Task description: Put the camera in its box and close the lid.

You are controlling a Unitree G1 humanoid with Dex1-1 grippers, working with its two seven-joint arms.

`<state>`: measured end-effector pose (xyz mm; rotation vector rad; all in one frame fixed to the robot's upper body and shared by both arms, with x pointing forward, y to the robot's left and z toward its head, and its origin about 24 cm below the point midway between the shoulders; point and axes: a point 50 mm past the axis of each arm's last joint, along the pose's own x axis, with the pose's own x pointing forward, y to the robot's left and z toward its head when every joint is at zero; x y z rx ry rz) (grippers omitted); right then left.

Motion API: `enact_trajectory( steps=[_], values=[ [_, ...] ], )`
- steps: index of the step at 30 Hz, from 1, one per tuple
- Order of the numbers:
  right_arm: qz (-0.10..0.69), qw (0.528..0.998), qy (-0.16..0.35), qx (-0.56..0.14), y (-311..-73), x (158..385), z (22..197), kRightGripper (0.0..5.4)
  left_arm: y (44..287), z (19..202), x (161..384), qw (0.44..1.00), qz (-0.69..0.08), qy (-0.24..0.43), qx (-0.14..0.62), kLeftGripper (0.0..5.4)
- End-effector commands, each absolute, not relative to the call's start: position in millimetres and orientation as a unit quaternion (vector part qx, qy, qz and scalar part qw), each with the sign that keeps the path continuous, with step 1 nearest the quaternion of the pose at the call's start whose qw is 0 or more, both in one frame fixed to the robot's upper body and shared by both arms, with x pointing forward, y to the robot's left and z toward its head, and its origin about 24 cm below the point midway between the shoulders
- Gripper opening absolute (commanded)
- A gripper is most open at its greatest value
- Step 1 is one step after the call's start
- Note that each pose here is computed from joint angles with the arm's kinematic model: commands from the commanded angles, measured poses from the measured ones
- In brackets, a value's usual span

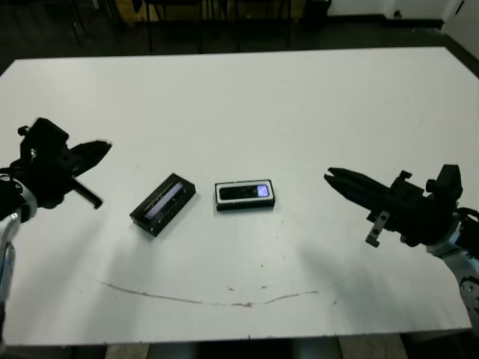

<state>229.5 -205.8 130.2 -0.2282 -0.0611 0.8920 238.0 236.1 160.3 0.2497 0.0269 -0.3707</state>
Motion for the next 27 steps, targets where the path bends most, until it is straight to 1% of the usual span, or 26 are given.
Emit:
enact_trajectory(
  steps=[1,4,7,9,11,14,16,18,20,24,25,27],
  values=[
    [0.420,0.902,-0.008,-0.095,-209,231,126.2,0.00,221,157.0,229,0.980,-0.193,-0.005,0.056,0.20],
    [0.413,0.904,-0.003,-0.108,-209,232,125.5,0.00,208,158.3,223,0.975,-0.213,-0.007,0.069,0.65],
    [0.414,0.904,0.000,-0.106,-209,231,125.2,0.00,202,152.4,221,0.967,-0.230,0.024,0.103,1.17],
    [0.416,0.904,-0.004,-0.100,-207,230,125.8,0.00,200,143.3,221,0.960,-0.241,0.050,0.132,1.54],
    [0.415,0.903,-0.011,-0.109,-206,229,127.3,0.00,199,133.3,221,0.952,-0.246,0.069,0.168,1.91],
    [0.414,0.904,-0.013,-0.105,-205,228,127.0,0.00,197,118.8,219,0.941,-0.255,0.101,0.199,2.47],
    [0.415,0.905,-0.006,-0.093,-205,227,125.6,0.00,196,110.5,219,0.937,-0.256,0.122,0.203,2.84],
    [0.414,0.905,-0.008,-0.096,-204,226,124.9,0.00,196,104.6,219,0.935,-0.248,0.138,0.212,3.20],
    [0.413,0.906,-0.010,-0.096,-204,225,124.0,0.00,196,101.2,220,0.933,-0.237,0.150,0.225,3.57],
    [0.400,0.912,0.011,-0.087,-203,223,121.9,0.00,196,97.6,222,0.932,-0.228,0.159,0.234,4.31],
    [0.400,0.913,0.011,-0.083,-203,223,121.5,0.00,196,97.1,222,0.932,-0.228,0.161,0.232,4.49],
    [0.399,0.912,0.006,-0.094,-203,223,121.8,0.00,196,95.4,222,0.933,-0.232,0.167,0.217,4.85]
  ],
)
